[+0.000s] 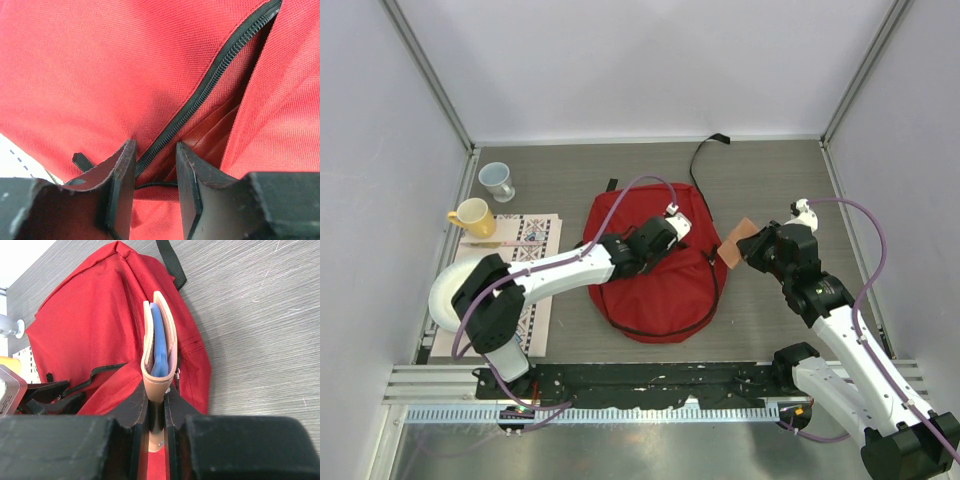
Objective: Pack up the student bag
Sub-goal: Place the personal item in the student bag.
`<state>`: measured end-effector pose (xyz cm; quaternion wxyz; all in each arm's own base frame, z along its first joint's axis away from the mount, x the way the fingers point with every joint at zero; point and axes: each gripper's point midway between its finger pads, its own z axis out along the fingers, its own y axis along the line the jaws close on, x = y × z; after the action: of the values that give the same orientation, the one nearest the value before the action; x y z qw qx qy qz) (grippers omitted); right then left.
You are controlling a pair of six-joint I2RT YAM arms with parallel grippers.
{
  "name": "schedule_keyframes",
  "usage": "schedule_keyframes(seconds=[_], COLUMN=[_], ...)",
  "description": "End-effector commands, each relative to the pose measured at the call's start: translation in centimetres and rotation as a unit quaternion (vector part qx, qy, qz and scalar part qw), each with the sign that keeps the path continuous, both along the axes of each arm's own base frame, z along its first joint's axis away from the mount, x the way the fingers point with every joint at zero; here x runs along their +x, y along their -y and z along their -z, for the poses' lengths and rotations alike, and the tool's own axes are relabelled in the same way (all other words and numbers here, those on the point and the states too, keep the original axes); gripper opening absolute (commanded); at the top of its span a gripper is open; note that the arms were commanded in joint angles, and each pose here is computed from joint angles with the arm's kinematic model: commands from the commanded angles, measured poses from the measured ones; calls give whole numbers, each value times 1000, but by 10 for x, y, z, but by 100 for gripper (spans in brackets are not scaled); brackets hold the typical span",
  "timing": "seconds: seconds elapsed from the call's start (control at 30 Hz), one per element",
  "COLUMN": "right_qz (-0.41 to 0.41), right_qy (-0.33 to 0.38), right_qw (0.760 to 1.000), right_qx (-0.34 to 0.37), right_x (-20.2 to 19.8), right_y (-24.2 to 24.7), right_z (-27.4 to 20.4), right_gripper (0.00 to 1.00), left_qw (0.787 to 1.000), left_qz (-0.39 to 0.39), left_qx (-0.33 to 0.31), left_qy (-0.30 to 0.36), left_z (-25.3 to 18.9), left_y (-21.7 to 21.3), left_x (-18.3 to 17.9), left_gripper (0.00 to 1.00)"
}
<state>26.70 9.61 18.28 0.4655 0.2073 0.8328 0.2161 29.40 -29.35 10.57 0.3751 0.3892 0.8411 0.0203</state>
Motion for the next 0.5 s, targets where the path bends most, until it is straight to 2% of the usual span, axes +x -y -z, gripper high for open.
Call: schedule_keyframes(seconds=[0.0, 0.13, 0.23, 0.33, 0.47], right_qz=[2, 2, 3, 2, 0], right_qy=[28, 27, 26, 24, 23], right_qw=[1000, 1000, 1000, 1000, 1000], right_qx=[13, 13, 14, 12, 13], right_x=[7, 7, 7, 7, 8], right_y=[-3, -3, -3, -3, -4], right_z=[-15, -13, -13, -12, -12], right_gripper=[7, 7, 7, 7, 7], left_qw=[997, 997, 997, 995, 995], left_qz=[-41, -36, -42, -49, -53], left_qx=[-27, -32, -33, -35, -35], left_qy=[59, 56, 63, 74, 81], left_z=[-32, -34, -38, -43, -46], left_y=[-6, -4, -6, -7, -6], left_x=[22, 21, 23, 26, 31], left_gripper=[38, 38, 49, 56, 60])
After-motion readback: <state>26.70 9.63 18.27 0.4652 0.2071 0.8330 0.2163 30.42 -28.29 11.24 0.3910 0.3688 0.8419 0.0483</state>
